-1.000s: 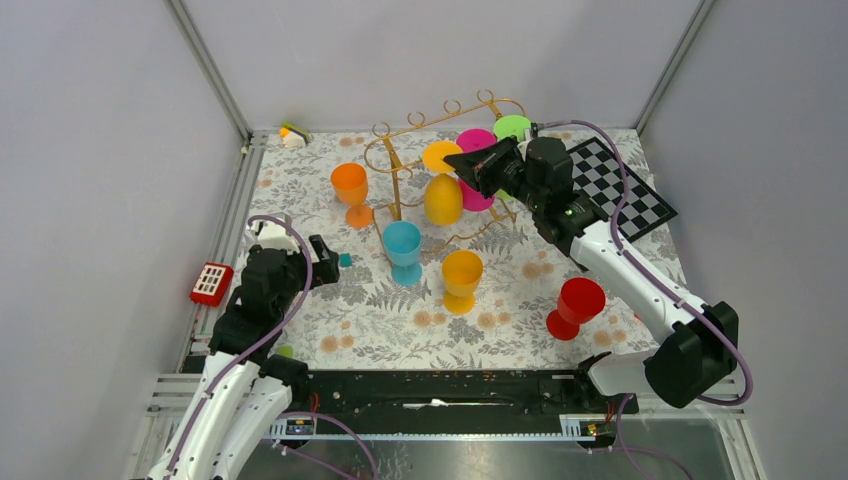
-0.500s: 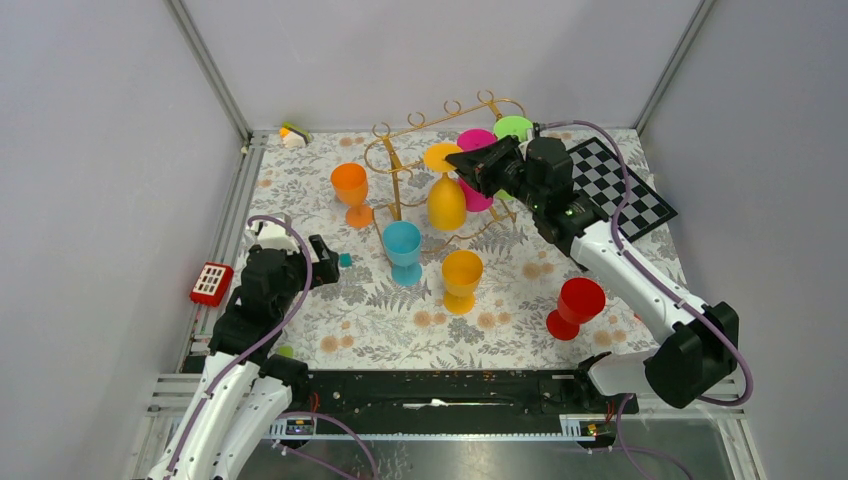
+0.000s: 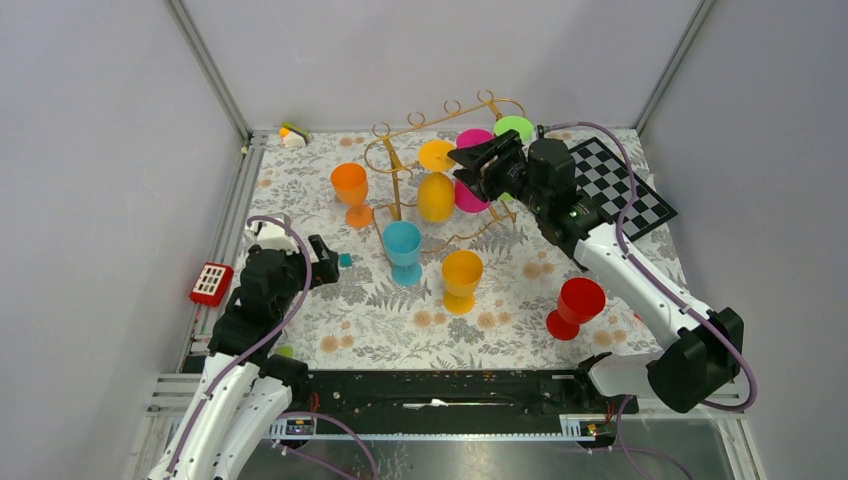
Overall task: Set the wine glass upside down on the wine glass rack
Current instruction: Turn the wine glass upside down at the wine rack.
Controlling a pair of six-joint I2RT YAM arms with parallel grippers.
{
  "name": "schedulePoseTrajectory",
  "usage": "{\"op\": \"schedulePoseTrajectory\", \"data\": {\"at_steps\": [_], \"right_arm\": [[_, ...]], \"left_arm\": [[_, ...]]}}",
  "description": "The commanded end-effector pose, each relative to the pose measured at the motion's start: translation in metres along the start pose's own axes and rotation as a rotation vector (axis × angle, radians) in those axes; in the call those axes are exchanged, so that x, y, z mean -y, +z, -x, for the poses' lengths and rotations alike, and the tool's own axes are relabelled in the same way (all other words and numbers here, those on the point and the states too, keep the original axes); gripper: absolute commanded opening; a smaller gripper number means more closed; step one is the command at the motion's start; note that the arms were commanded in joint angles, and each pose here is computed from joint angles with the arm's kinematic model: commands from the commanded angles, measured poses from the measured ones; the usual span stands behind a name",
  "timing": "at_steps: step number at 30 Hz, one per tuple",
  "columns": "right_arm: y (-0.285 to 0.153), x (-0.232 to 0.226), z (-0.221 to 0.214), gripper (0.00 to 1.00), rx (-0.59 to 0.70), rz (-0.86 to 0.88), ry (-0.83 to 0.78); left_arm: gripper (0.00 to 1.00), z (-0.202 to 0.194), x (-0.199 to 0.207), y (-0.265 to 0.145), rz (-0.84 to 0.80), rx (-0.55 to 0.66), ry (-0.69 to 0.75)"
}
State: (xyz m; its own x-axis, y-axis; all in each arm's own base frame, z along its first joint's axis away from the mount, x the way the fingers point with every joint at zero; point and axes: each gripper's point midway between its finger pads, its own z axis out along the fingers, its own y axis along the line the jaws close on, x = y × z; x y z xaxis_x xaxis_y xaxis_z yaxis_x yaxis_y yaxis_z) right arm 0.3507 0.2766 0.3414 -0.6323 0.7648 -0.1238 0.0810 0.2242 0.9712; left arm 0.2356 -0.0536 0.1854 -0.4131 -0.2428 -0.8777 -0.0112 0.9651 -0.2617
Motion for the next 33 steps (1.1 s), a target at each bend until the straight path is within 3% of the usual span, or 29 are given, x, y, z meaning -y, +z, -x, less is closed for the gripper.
{"op": "schedulePoseTrajectory", "data": {"at_steps": [1,5,6,7,19,25,33], "right_arm": [[-0.008,-0.024,0.008,0.62,0.028,0.048,-0.023],[-0.012,-0.022,0.007,0.77,0.025,0.044,-0.022],[-0.014,-0.021,0.007,0.95,0.027,0.044,-0.022],[-0.016,-0.02,0.007,0.99,0.03,0.044,-0.02],[-0.056,0.004,-0.002,1.0,0.026,0.005,-0.056],[-0.089,0.035,-0.003,0.99,0.033,-0.114,-0.229],[-0.137,0.091,0.02,1.0,0.137,-0.318,-0.483]], "left_arm": [[0.99,0.012,0.007,0.001,-0.039,0.053,0.001],[0.99,0.012,0.007,0.001,-0.039,0.054,0.001],[0.99,0.012,0.008,0.001,-0.04,0.054,0.001],[0.99,0.013,0.008,0.001,-0.041,0.056,0.001],[0.99,0.013,0.009,0.0,-0.049,0.055,0.0],[0.99,0.012,0.011,0.0,-0.057,0.052,-0.002],[0.99,0.011,0.012,0.001,-0.063,0.045,-0.003]]}}
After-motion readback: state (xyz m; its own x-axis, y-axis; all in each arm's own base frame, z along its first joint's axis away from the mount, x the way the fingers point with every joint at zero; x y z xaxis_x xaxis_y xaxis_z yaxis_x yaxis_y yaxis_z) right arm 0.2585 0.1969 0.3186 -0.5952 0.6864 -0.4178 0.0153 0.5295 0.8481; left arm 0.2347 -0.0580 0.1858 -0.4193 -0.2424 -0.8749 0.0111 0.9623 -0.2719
